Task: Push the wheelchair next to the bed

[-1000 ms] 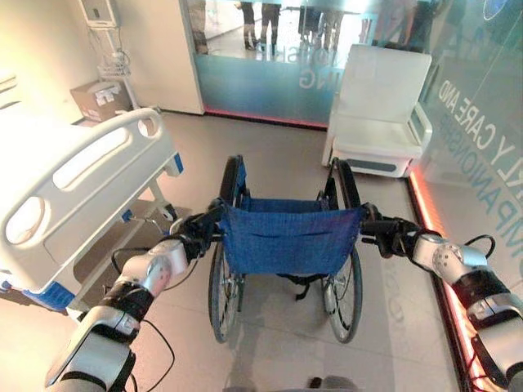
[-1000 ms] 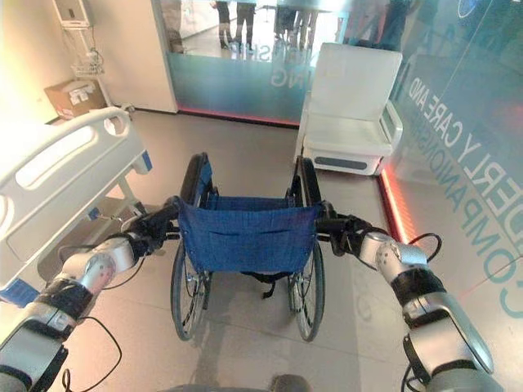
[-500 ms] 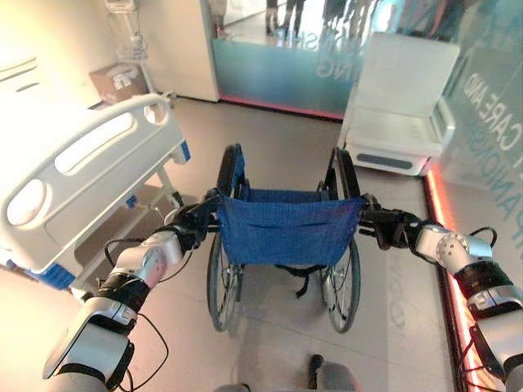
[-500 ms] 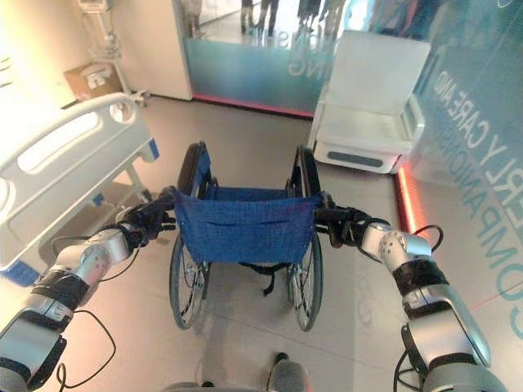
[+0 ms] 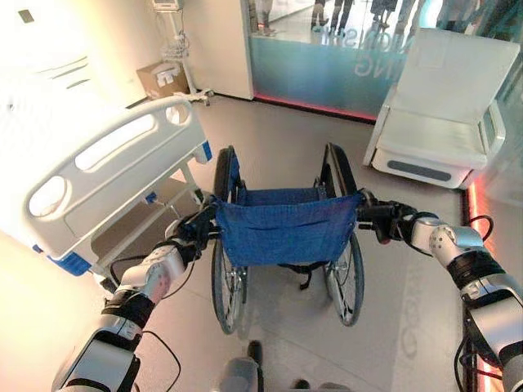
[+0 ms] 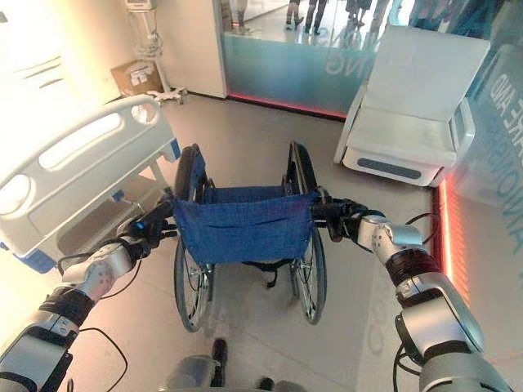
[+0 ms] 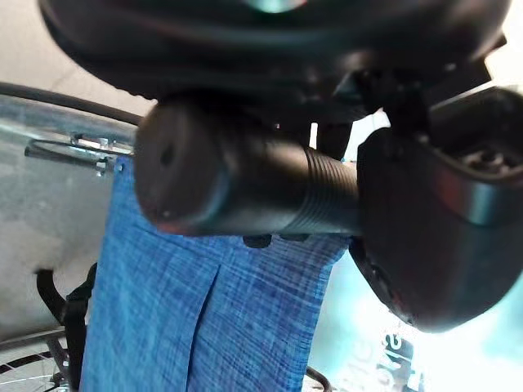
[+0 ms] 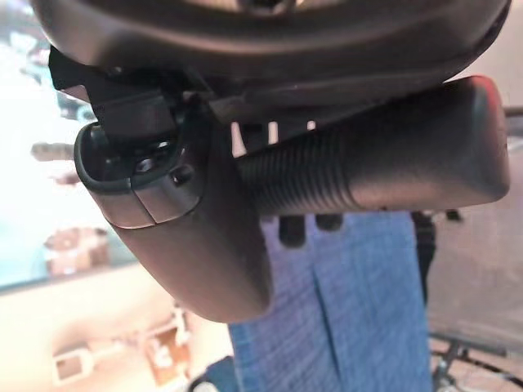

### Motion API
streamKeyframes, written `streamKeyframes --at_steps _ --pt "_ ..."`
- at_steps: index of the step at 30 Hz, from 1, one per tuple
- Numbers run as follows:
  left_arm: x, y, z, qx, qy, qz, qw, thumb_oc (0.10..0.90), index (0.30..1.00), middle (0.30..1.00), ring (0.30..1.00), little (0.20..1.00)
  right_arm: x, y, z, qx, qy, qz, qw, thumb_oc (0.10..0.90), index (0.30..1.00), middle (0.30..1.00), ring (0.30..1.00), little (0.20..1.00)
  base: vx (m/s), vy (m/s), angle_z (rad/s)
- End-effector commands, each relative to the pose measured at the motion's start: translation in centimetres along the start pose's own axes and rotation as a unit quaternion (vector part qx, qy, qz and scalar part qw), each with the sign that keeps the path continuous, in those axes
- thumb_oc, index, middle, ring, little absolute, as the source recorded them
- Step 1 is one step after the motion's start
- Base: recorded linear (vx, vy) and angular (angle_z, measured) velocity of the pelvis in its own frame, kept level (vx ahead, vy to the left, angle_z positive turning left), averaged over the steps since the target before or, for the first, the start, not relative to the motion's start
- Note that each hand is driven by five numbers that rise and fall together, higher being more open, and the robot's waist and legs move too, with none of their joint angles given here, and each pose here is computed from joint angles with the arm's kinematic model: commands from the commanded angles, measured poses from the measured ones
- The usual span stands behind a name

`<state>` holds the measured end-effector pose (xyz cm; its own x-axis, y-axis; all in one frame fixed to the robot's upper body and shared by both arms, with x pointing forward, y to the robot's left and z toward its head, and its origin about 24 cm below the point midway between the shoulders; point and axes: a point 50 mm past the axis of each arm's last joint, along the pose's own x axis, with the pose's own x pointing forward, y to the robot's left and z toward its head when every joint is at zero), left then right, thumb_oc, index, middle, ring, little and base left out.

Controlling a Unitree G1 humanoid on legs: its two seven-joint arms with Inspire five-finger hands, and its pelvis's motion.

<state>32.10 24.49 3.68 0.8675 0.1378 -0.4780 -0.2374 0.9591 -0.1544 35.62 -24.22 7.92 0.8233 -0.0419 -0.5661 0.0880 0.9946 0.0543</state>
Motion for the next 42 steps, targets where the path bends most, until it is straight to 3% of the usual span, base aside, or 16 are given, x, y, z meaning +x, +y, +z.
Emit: streamKeyframes --at_steps 1,7,15,21,32,42 --pt "-0.2 -3.9 2.8 -0.092 -0.051 -0.066 0.992 0.400 0.300 0.300 0.300 0.300 -0.2 6.2 1.7 0.008 -0.047 0.123 0.991 0.400 0.300 0.300 0.300 0.300 0.38 0.074 -0.32" --pt "-0.5 -2.2 2.6 -0.083 -0.050 -0.038 0.995 0.400 0.300 0.300 0.300 0.300 0.3 5.7 -0.3 0.000 -0.016 0.133 0.991 0.400 0.300 0.300 0.300 0.300 0.43 0.151 -0.30" --pt "0.4 -2.7 3.5 -0.072 -0.059 -0.035 0.995 0.400 0.300 0.300 0.300 0.300 0.5 6.0 -3.6 0.016 -0.006 0.125 0.992 0.400 0.300 0.300 0.300 0.300 0.36 0.236 -0.23" --pt "1.1 -3.8 4.2 -0.049 -0.066 -0.044 0.996 0.400 0.300 0.300 0.300 0.300 0.7 5.7 -3.3 0.028 -0.019 0.108 0.994 0.400 0.300 0.300 0.300 0.300 0.29 0.198 0.20" --pt "0.7 -5.4 4.7 -0.036 -0.087 -0.064 0.994 0.400 0.300 0.300 0.300 0.300 -0.1 4.6 0.3 0.032 -0.068 0.092 0.993 0.400 0.300 0.300 0.300 0.300 0.36 -0.113 0.28" --pt "1.1 -4.1 2.7 -0.049 -0.062 -0.035 0.996 0.400 0.300 0.300 0.300 0.300 0.2 5.2 -1.5 0.023 -0.041 0.094 0.994 0.400 0.300 0.300 0.300 0.300 0.52 -0.210 0.60"
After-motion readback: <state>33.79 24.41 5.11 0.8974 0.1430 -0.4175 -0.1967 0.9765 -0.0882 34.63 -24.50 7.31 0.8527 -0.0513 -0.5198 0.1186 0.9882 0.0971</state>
